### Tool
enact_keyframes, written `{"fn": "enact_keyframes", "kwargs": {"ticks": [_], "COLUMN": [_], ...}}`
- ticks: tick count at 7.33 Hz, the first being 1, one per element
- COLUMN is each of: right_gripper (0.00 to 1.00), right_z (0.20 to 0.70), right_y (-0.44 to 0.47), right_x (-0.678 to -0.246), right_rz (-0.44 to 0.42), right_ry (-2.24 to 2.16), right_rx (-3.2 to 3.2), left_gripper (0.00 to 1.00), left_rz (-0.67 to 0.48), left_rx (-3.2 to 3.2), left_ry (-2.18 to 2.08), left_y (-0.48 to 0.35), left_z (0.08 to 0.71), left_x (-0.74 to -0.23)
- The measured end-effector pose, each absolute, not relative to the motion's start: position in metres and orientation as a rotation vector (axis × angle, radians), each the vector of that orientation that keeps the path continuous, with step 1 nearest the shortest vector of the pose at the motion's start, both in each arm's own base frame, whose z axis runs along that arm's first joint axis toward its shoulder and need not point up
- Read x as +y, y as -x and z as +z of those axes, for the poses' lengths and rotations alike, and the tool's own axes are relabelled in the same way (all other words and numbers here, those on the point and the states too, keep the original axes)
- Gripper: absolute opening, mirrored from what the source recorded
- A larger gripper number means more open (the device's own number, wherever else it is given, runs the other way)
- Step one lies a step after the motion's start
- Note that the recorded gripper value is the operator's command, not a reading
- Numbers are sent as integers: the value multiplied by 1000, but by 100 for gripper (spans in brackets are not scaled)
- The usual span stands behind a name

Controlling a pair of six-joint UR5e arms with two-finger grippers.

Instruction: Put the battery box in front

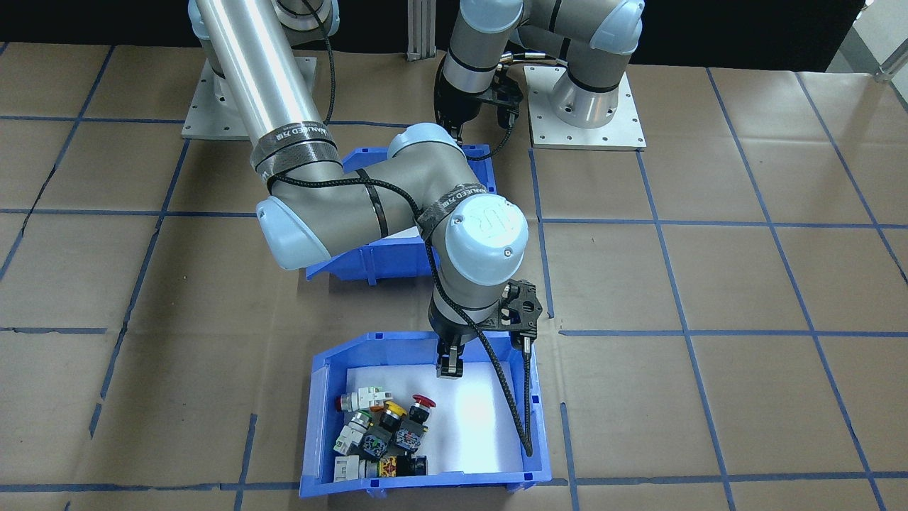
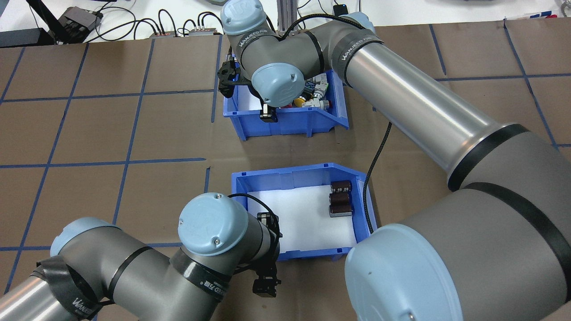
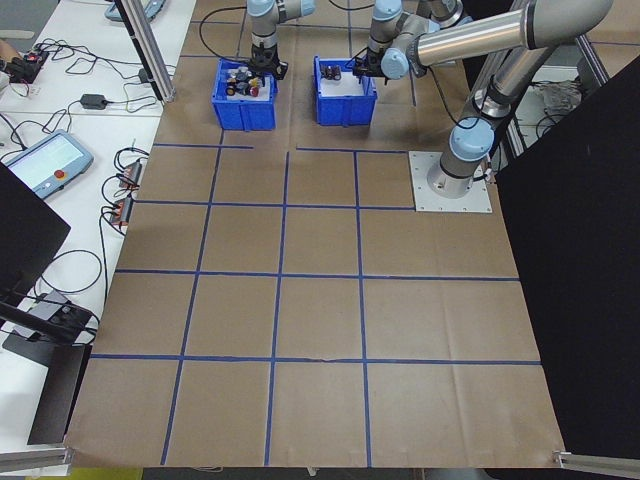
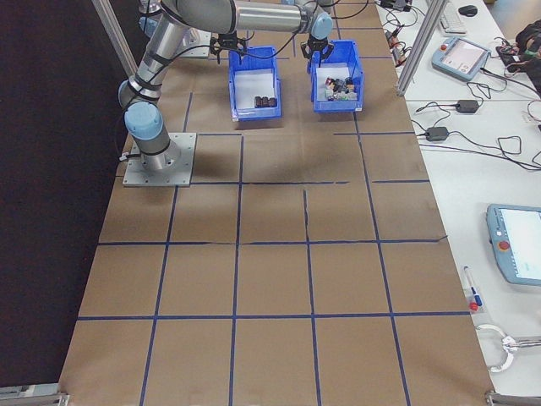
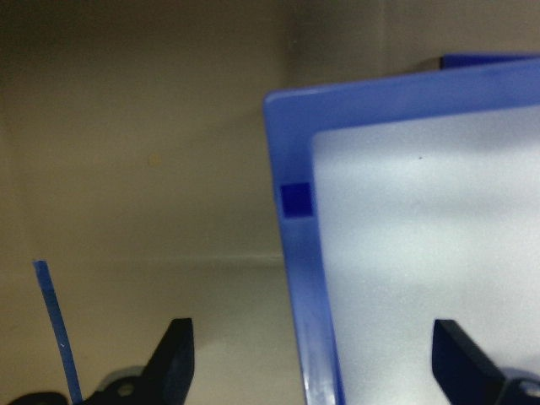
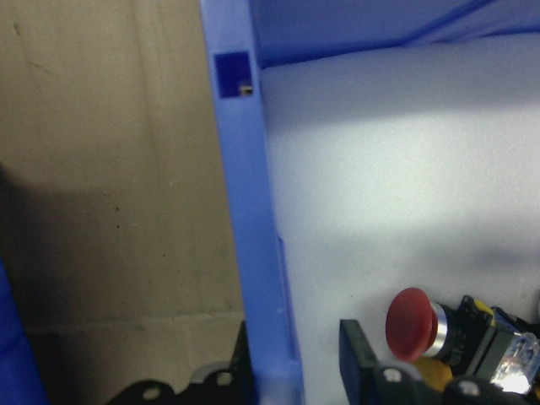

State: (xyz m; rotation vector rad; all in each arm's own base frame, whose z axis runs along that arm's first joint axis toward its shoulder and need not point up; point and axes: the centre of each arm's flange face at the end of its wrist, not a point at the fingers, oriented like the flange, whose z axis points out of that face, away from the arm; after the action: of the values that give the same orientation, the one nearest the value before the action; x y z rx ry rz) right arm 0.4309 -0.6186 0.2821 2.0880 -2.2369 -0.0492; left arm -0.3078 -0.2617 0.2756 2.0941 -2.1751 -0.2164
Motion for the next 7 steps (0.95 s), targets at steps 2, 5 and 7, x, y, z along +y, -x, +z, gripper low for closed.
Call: {"fn": "enact_keyframes", "kwargs": {"ticks": [2, 5, 7], "right_gripper": [0, 0, 0], "right_z": [294, 344, 368], "right_y": [-425, -366, -293], "right_x": [-622, -638, -655], "right_rz": [-25, 17, -20], "right_ry": [-2111, -2108, -2100], "right_rx": [-2206, -2183, -2167], "left_gripper": [99, 45, 0], "left_rz": [-225, -164, -145], "left_rx": [-2150, -2167, -2171], "left_ry": [-2145, -2152, -2142], "left_y": [314, 333, 335], "left_z": [265, 253, 252], "left_x": [-266, -269, -269]}}
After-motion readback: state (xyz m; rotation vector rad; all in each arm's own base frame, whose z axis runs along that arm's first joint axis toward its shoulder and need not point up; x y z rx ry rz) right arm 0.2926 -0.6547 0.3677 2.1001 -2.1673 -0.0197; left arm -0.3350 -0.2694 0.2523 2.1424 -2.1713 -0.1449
